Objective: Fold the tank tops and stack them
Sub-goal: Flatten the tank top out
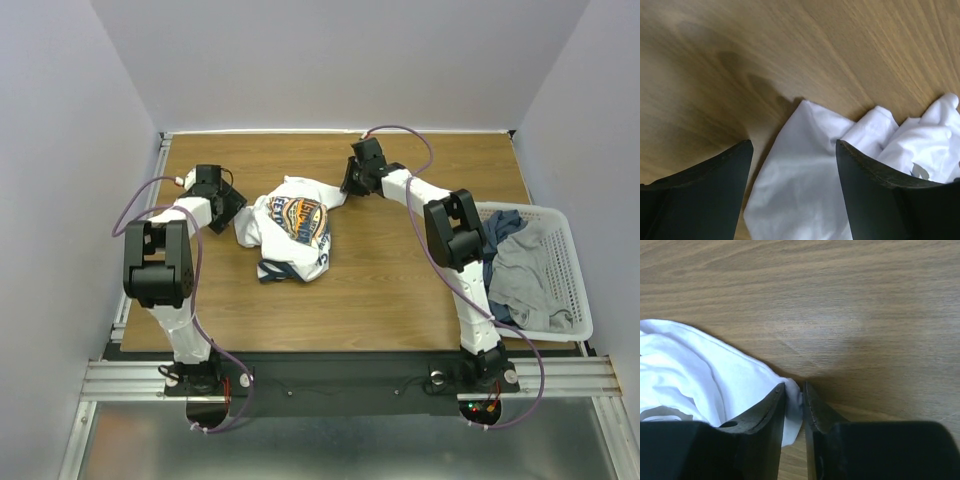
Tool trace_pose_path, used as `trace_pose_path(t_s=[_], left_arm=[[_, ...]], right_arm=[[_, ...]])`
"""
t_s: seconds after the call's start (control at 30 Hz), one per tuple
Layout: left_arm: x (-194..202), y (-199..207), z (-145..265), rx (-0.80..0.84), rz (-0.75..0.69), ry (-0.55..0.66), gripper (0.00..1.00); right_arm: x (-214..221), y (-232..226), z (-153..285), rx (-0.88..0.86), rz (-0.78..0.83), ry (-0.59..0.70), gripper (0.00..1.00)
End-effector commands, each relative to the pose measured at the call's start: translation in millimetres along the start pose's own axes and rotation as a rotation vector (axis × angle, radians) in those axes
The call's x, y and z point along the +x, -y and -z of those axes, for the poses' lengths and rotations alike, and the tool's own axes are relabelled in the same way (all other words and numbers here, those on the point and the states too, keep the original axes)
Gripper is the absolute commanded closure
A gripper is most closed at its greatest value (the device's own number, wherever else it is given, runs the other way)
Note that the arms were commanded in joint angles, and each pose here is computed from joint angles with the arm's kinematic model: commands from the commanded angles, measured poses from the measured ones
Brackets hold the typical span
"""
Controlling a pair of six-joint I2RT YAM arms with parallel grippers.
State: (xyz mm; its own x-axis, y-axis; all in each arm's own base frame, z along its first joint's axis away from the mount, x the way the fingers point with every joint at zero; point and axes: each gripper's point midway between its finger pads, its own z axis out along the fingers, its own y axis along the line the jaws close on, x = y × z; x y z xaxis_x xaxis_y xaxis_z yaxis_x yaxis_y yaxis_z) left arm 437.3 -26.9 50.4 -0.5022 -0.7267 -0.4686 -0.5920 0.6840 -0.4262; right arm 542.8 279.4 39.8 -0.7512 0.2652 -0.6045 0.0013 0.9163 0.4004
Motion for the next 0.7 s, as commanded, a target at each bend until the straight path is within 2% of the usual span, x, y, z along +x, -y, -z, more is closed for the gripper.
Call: trace_pose_path(t_s=[0.0, 0.07, 0.17, 0.2, 0.27, 0.3, 0.4, 0.43, 0.5, 0.53, 0.6, 0.67], left_arm=[[-17.9, 16.8, -10.6, 0.003, 0.007, 0.031, 0.22], [-14.2, 13.8, -23.4, -0.015, -0.005, 0.015, 0.22], [-16.2, 23.1, -34.5, 0.004, -0.021, -0.001, 0.38], [-22.0, 30.4, -35.4, 0.021, -0.022, 0.005, 0.59], [-24.2, 37.8, -37.4, 0.036, -0.035, -0.002, 0.91], [-36.6, 51.1, -33.2, 0.063, -0.039, 0.021, 1.00], [-61.0, 74.7, -16.5, 0.108, -0.059, 0.067, 1.00], [-83.5, 94.2, 1.4, 0.150, -0.071, 0.123, 1.00], [-103.5, 111.0, 22.6, 0.180, -0.083, 0.167, 1.00], [-126.6, 131.7, 47.8, 0.230, -0.086, 0.226, 1.00], [-144.8, 148.4, 73.9, 0.270, -0.089, 0.269, 1.00], [-175.4, 173.1, 119.2, 0.342, -0.086, 0.358, 1.00]], right_arm=[[-10.0, -13.7, -2.8, -0.033, 0.001, 0.032, 0.76], [-15.6, -16.8, -0.9, -0.042, 0.004, 0.042, 0.82], [-28.1, -22.2, 3.0, -0.048, 0.014, 0.073, 0.90], [-39.3, -27.3, 6.9, -0.057, 0.019, 0.098, 0.93], [-63.1, -39.2, 16.2, -0.082, 0.026, 0.152, 0.96], [-72.6, -43.2, 20.6, -0.089, 0.029, 0.175, 0.99], [-110.8, -53.3, 41.3, -0.102, 0.032, 0.266, 1.00], [-132.3, -62.0, 55.0, -0.120, 0.032, 0.318, 1.00], [-167.3, -65.5, 82.0, -0.116, 0.036, 0.409, 1.00], [-191.1, -73.7, 102.2, -0.134, 0.031, 0.470, 1.00], [-229.4, -75.6, 140.2, -0.131, 0.031, 0.578, 1.00], [-267.6, -82.3, 185.1, -0.149, 0.023, 0.692, 1.00]])
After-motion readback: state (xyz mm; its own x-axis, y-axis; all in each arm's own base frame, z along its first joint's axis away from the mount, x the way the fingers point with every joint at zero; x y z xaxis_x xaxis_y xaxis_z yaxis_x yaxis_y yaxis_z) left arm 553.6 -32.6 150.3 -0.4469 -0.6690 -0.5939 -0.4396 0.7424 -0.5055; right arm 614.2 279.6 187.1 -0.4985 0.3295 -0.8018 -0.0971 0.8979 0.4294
